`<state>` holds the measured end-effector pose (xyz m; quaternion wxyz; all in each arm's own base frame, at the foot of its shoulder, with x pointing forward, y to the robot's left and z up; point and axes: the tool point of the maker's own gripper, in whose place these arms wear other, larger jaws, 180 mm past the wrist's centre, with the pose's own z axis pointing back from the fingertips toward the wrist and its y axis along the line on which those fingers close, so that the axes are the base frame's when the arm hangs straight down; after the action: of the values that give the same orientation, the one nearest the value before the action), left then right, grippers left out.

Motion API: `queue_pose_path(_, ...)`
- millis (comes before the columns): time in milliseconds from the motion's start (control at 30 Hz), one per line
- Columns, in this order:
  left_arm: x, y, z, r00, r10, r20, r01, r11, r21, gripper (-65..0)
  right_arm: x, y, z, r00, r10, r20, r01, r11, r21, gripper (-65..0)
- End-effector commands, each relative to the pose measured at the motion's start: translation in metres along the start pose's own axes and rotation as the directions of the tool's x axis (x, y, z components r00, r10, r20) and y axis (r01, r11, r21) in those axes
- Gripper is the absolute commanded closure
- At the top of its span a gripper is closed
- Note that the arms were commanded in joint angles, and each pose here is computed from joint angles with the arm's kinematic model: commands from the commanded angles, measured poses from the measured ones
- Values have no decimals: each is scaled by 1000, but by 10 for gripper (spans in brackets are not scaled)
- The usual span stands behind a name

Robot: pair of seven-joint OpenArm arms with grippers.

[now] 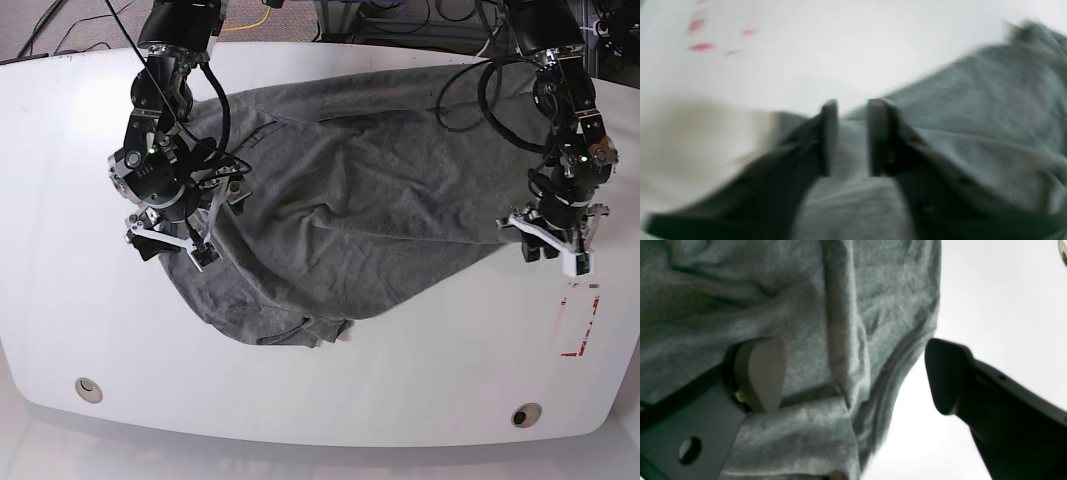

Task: Layout the t-shirt on the table in an organized manner, then fold the t-shirt properly
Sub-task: 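Grasp the shirt fabric with the left gripper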

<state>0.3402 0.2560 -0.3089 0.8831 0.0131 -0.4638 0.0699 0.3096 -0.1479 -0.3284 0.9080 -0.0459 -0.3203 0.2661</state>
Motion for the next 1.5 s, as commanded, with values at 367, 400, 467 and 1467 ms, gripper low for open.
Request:
queue_pose_path(367,-4,45,-30,993,115,-40,-112,991,76,-568,13,-6,5,999,4,49,-3,1000,-16,-629)
queue_pose_path(400,-4,47,-33,992,121,-47,-117,990,79,-562,13,-6,5,999,4,49,-3,1000,-16,-629)
queue_pose_path(467,-9,49,-40,988,138,-69,-133,988,80,-553,13,-6,5,999,4,49,-3,1000,-16,-629)
queue_pose_path(1467,-73,22,-63,971,89,-223,-85,996,29,-189,16,-3,5,998,-3,56,3,1000,-10,-629)
